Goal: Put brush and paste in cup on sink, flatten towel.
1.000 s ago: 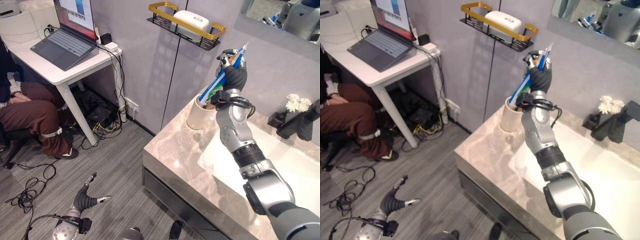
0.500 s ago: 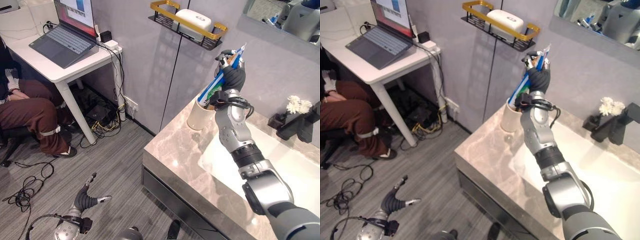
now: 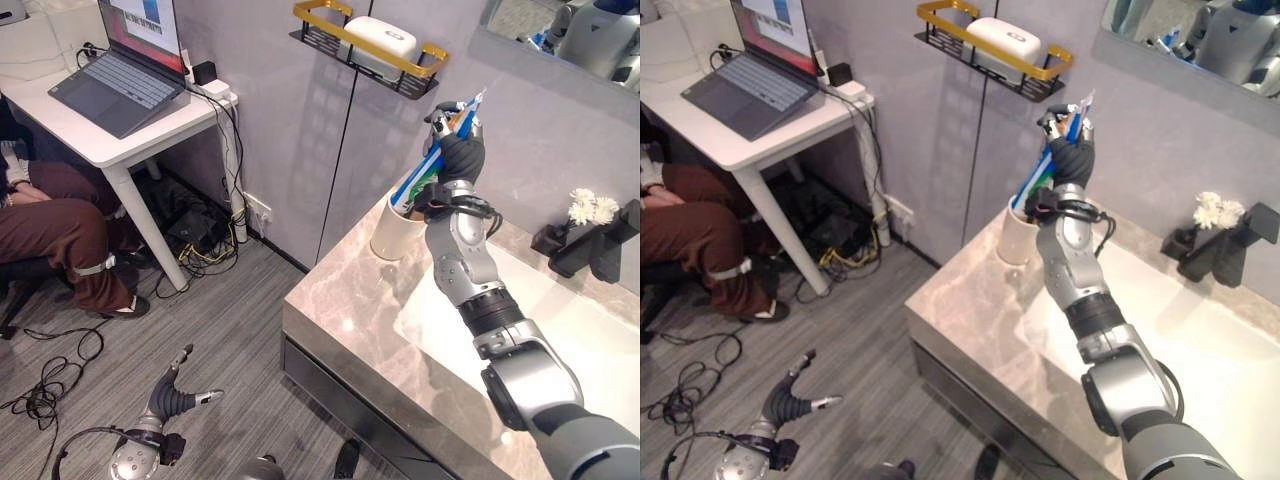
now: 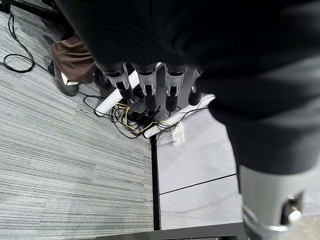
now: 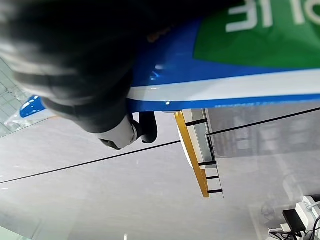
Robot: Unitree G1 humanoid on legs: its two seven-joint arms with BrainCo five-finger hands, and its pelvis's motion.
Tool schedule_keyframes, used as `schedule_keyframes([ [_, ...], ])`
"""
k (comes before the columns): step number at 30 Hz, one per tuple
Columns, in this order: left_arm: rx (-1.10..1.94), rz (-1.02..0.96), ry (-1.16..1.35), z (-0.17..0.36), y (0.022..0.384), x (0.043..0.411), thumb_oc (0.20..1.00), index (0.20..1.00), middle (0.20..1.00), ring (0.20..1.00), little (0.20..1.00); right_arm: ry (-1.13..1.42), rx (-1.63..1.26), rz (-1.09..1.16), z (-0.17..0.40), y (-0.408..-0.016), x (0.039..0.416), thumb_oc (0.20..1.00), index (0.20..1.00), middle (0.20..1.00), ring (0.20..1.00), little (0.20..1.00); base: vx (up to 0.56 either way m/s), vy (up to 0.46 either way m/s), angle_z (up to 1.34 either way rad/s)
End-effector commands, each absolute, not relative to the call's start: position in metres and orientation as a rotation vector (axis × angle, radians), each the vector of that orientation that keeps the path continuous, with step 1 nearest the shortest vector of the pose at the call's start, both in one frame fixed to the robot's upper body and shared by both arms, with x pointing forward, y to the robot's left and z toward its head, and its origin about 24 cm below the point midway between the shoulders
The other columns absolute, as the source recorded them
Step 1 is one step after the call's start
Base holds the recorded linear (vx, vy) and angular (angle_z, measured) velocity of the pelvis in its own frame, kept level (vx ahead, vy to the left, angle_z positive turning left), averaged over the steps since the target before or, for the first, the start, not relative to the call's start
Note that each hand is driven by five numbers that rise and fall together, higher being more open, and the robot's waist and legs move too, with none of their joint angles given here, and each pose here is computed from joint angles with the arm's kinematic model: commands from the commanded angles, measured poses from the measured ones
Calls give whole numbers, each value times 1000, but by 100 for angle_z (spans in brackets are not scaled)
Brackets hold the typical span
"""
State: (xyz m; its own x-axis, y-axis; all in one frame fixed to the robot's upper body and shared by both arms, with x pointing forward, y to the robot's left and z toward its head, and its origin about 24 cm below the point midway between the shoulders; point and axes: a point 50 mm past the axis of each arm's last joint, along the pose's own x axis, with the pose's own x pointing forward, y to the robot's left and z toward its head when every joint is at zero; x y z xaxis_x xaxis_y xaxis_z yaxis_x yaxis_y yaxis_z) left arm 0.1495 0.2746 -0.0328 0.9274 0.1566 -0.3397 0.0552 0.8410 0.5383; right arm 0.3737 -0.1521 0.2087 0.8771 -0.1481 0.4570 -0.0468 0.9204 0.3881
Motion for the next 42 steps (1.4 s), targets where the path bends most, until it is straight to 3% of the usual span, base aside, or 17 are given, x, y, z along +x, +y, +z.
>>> schedule_keyframes([
  [1,608,53,319,-22,278,157,1000,1000,1000,1000,1000,-647,372,-22,248,-149,372,200,200,200,200,200,0,0,0],
  [37,599,56,327,-25,277,158,1000,1000,1000,1000,1000,-577,277,-31,227,-150,375,200,200,200,200,200,0,0,0],
  [38,599,57,325,-25,277,158,1000,1000,1000,1000,1000,-575,276,-26,226,-149,375,451,451,451,451,451,0,0,0],
  [39,601,56,326,-25,277,158,1000,1000,1000,1000,1000,-572,269,-17,226,-148,375,451,451,451,451,451,0,0,0],
  [40,601,58,325,-25,278,158,1000,1000,1000,1000,1000,-567,255,-23,224,-149,375,809,809,809,809,809,0,0,0],
  [41,600,59,323,-24,277,158,1000,1000,1000,1000,1000,-571,249,-25,226,-149,375,1000,1000,1000,1000,1000,0,0,0],
  [42,598,59,324,-25,277,158,1000,1000,1000,1000,1000,-569,253,-23,225,-149,375,1000,1000,1000,1000,1000,0,0,0],
])
